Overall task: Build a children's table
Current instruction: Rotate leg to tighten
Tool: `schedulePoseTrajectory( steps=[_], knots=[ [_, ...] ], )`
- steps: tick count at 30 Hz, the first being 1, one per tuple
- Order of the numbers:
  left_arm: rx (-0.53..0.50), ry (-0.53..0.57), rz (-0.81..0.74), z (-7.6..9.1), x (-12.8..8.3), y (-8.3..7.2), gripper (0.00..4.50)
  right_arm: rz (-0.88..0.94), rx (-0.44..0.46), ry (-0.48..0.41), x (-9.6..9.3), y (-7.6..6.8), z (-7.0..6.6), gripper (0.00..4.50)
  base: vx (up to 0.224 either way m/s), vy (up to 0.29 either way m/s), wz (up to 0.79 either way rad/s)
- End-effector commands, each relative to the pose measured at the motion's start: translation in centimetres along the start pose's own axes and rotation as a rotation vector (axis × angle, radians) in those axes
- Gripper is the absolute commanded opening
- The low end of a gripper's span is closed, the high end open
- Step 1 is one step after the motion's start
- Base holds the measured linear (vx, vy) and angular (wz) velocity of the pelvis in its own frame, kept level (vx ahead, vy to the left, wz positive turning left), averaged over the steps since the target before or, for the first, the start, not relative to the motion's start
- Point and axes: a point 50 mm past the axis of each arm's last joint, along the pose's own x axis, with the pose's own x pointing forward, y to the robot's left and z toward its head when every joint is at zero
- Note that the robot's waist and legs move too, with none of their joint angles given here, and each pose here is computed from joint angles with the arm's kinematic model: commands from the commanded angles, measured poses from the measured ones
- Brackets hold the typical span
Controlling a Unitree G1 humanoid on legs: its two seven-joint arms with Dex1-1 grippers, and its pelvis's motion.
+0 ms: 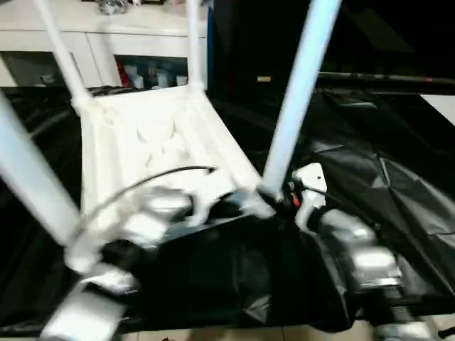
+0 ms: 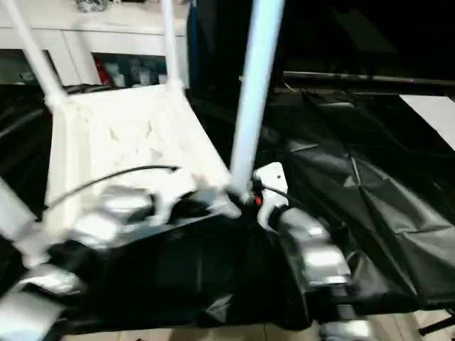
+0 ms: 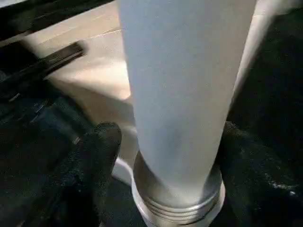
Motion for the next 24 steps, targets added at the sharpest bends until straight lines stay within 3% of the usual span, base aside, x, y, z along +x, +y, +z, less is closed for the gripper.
schedulePoseTrajectory(
  steps=[1,6,9,18,24],
  knots=[
    [-0.008,0.01,-0.146,-0.5,0.2,-1.4,0.0,0.141,-0.005,0.005,-0.1,0.8,0.5,3.21,0.054,-0.048,0.04],
    [-0.039,0.001,-0.215,-0.7,-0.7,-1.8,0.0,0.214,-0.033,0.04,-0.8,0.7,0.6,3.21,0.063,-0.033,0.06],
    [-0.051,-0.001,-0.225,-1.1,-1.3,-1.9,0.0,0.273,-0.08,0.108,-0.9,0.8,0.2,3.21,0.019,-0.004,0.01],
    [-0.075,0.004,-0.219,-2.1,-1.9,-2.0,0.0,0.322,-0.048,0.074,-0.5,1.0,0.6,2.62,0.0,0.0,0.0],
    [-0.084,0.009,-0.227,-2.3,-2.0,-2.1,0.0,0.337,-0.027,0.075,-0.6,1.1,0.4,2.53,0.0,0.0,0.0]
  ],
)
